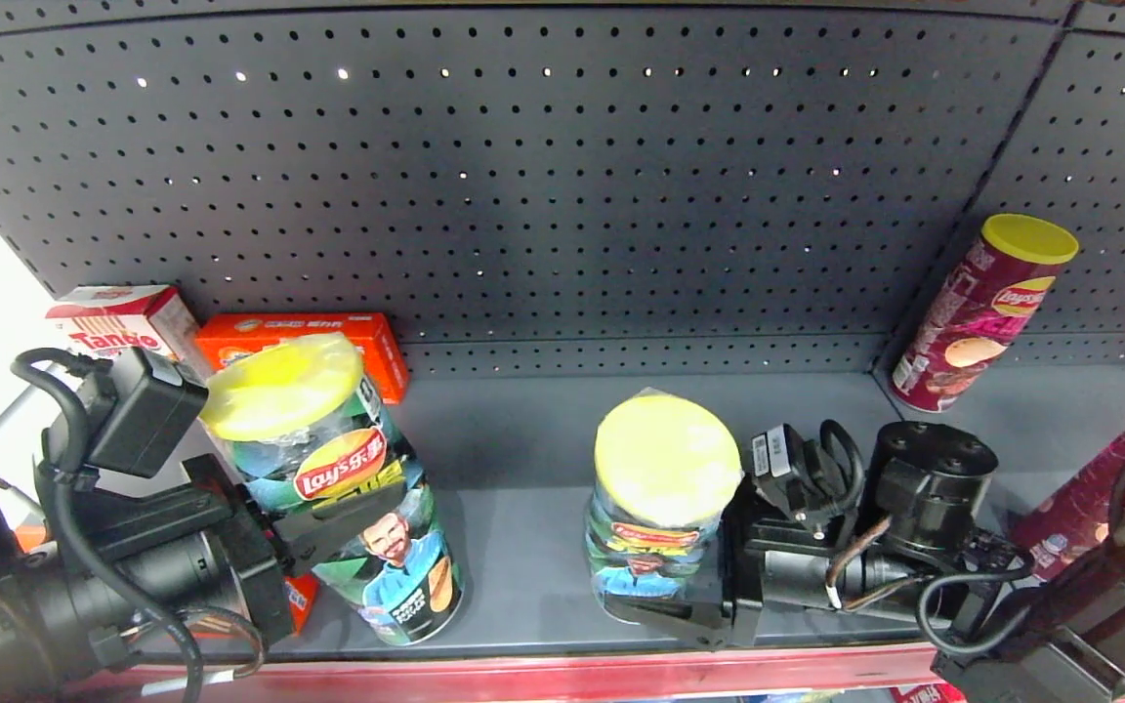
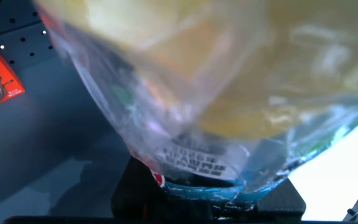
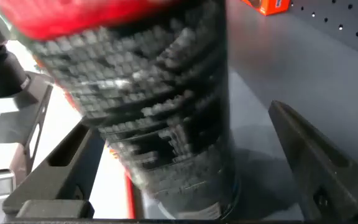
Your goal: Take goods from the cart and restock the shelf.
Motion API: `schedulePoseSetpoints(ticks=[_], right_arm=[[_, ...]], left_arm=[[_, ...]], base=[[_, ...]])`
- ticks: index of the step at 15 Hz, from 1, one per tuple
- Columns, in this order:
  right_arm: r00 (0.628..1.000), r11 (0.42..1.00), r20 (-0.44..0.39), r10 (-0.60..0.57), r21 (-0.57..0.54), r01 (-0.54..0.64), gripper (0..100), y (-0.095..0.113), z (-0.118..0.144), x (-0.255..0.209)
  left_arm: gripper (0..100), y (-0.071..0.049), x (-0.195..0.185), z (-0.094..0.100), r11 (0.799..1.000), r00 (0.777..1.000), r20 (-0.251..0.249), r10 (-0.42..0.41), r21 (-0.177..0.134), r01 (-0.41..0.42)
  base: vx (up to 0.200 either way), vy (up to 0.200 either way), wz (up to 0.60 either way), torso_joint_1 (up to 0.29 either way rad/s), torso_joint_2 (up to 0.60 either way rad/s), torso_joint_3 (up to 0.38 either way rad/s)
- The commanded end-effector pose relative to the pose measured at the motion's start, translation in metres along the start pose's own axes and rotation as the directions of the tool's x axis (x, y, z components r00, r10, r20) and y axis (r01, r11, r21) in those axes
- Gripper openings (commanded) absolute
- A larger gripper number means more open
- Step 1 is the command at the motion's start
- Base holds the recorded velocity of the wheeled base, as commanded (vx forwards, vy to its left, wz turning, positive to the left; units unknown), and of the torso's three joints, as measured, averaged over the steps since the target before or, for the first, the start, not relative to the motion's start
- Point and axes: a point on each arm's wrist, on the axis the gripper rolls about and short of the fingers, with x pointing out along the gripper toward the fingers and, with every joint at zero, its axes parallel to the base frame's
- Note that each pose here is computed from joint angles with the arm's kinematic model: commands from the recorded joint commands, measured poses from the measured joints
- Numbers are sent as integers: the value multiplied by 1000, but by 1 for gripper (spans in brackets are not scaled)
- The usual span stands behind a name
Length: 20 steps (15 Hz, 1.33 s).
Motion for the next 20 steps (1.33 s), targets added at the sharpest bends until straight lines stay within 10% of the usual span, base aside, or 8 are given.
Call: schedulePoseSetpoints(ticks=[1, 10, 18, 20], right_arm=[[1000, 1000, 29, -10, -26, 11, 100, 10, 19, -16], [949, 947, 87, -303, -81, 310, 100, 62, 83, -118], [745, 746, -51, -665, -19, 665, 100, 164, 35, -207], [628, 629, -99, -772, 28, 777, 100, 188, 17, -228]], left_arm=[[0, 0, 0, 0, 1000, 1000, 1, -2, 2, 2], [0, -1, -2, 6, 1000, 1000, 30, 1, 18, -2], [0, -2, 2, 25, 999, 996, 89, 23, 38, -26], [0, -1, 4, 24, 999, 996, 86, 25, 43, -28]], base=[[0, 0, 0, 0, 0, 0], [0, 0, 0, 0, 0, 0], [0, 0, 0, 0, 0, 0], [0, 0, 0, 0, 0, 0]])
